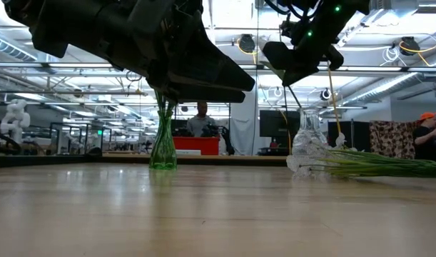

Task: Sort flowers into vase by color
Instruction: Put the top white flower into the transparent vase, then put the white flowers into the transparent vase

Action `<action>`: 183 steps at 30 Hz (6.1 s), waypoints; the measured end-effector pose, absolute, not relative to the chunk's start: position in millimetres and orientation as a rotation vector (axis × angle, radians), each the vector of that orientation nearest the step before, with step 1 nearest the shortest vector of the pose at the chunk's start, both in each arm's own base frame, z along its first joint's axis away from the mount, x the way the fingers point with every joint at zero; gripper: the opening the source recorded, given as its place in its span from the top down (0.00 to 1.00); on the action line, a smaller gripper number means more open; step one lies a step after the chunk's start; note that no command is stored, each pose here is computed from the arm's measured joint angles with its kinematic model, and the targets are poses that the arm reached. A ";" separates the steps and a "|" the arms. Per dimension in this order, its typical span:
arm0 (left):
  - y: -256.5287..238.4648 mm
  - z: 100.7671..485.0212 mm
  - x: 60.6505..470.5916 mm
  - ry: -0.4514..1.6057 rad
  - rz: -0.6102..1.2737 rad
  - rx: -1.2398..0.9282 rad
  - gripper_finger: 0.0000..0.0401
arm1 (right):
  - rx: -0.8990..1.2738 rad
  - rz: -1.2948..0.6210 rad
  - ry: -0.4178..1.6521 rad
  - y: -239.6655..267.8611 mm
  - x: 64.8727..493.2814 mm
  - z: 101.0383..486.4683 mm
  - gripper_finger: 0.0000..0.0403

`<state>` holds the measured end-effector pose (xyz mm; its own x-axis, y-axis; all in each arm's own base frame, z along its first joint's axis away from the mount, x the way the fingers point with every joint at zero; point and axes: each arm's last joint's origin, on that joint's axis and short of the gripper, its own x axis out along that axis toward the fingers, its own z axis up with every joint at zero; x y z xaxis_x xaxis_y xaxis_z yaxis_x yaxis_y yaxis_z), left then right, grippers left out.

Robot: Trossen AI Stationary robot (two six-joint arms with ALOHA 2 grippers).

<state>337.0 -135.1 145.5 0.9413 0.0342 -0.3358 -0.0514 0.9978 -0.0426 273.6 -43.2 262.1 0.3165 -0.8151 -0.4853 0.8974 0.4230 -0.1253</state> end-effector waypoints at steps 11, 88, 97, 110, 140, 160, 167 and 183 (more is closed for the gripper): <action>-135.1 145.5 337.0 0.342 0.044 -0.051 0.44 | 0.192 -1.139 0.517 -43.2 273.6 262.1 0.87; -134.6 145.2 337.1 0.342 0.068 -0.178 0.44 | 0.436 -0.783 1.088 155.6 221.6 179.0 0.39; -134.6 145.4 337.1 0.340 0.068 -0.179 0.44 | 0.398 -0.781 1.099 157.9 225.2 170.0 0.20; -135.0 145.9 337.2 0.334 0.067 -0.184 0.44 | 0.414 -0.725 1.118 162.8 230.8 164.1 0.24; -135.3 145.9 337.1 0.335 0.065 -0.179 0.44 | 0.467 -0.829 1.008 135.7 230.8 136.1 0.96; -135.4 146.7 337.4 0.327 0.064 -0.185 0.44 | 0.491 -0.733 0.675 136.1 221.9 189.3 0.99; -135.0 154.8 340.4 0.244 0.055 -0.224 0.44 | 0.433 -0.629 0.379 143.0 219.6 226.7 0.99; -115.6 201.3 359.8 -0.123 0.012 -0.268 0.44 | 0.255 -0.609 -0.004 155.7 241.9 284.5 0.99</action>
<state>359.8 -115.6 201.3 0.9924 0.0280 0.1196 0.0047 0.9643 -0.2649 241.9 155.7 284.5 0.8210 -0.5666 -0.0709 0.5655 0.7896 0.2382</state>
